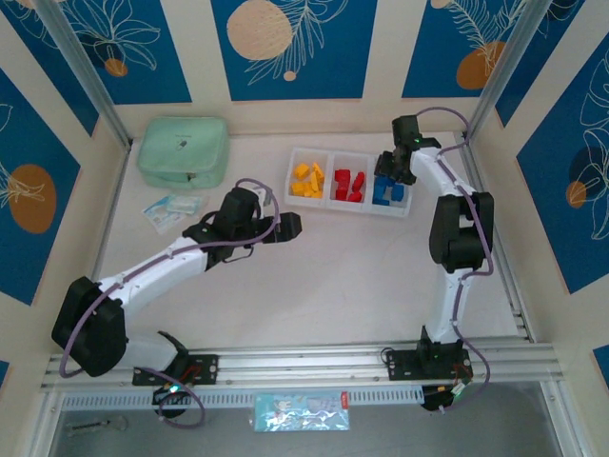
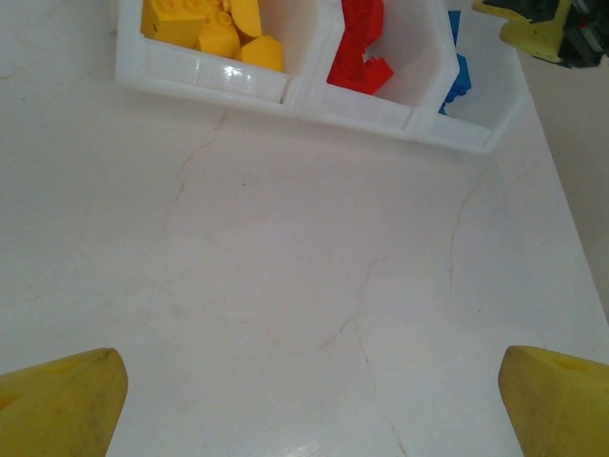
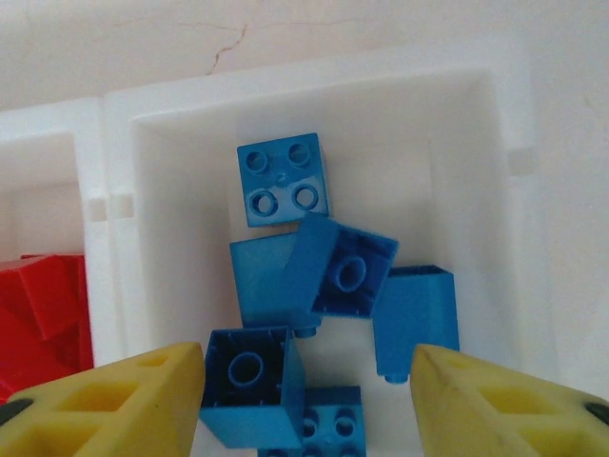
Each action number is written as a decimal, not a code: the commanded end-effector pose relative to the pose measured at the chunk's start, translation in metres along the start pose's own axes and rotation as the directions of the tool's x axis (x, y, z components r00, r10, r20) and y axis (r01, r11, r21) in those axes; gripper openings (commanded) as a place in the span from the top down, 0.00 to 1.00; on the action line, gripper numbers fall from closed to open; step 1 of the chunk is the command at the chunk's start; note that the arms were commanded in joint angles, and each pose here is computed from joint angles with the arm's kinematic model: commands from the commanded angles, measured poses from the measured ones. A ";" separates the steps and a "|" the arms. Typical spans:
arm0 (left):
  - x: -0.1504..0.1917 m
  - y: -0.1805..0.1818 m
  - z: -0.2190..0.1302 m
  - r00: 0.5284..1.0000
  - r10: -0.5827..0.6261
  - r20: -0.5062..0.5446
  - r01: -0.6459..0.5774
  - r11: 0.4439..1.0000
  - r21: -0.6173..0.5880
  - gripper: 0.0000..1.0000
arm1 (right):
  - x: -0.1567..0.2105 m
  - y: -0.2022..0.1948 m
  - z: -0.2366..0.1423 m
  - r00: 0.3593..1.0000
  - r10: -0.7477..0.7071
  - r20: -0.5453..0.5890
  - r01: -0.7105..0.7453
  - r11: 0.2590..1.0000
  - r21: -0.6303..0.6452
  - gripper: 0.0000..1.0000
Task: Sort the legos into containers by color
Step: Place the lego in the container, then reset both arms
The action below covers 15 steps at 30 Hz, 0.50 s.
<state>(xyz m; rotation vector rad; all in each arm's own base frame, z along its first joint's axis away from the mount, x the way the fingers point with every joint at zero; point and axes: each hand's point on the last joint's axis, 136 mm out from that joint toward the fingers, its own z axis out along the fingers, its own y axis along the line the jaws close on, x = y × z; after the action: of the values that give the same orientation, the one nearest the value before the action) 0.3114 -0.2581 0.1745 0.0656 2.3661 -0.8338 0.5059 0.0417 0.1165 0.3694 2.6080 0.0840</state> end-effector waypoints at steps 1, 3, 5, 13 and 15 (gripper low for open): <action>-0.017 0.005 -0.008 0.999 0.005 0.050 -0.004 1.000 -0.018 0.00 | -0.008 0.008 -0.052 0.995 -0.012 0.097 0.015 0.999 -0.030 0.32; -0.020 0.011 -0.012 0.998 0.000 0.069 0.002 0.999 -0.036 0.00 | -0.002 0.004 -0.067 0.992 0.001 0.128 0.004 0.999 -0.040 0.23; -0.024 0.022 -0.018 0.996 0.001 0.094 0.006 0.997 -0.071 0.00 | 0.006 -0.003 -0.079 0.987 0.007 0.160 0.000 0.999 -0.043 0.13; -0.049 0.129 -0.076 0.956 0.084 0.280 0.062 0.878 -0.475 0.00 | 0.047 -0.068 -0.091 0.933 0.013 0.359 -0.033 0.998 0.049 0.01; -0.054 0.166 -0.098 0.932 0.163 0.323 0.081 0.777 -0.624 0.00 | 0.061 -0.086 -0.080 0.919 0.028 0.393 -0.054 0.997 0.056 0.01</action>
<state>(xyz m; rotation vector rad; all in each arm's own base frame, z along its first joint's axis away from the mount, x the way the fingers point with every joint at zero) 0.3437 -0.1239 0.1847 -0.2270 2.2021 -0.3513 0.3914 -0.0005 0.1521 0.3926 2.3264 0.0014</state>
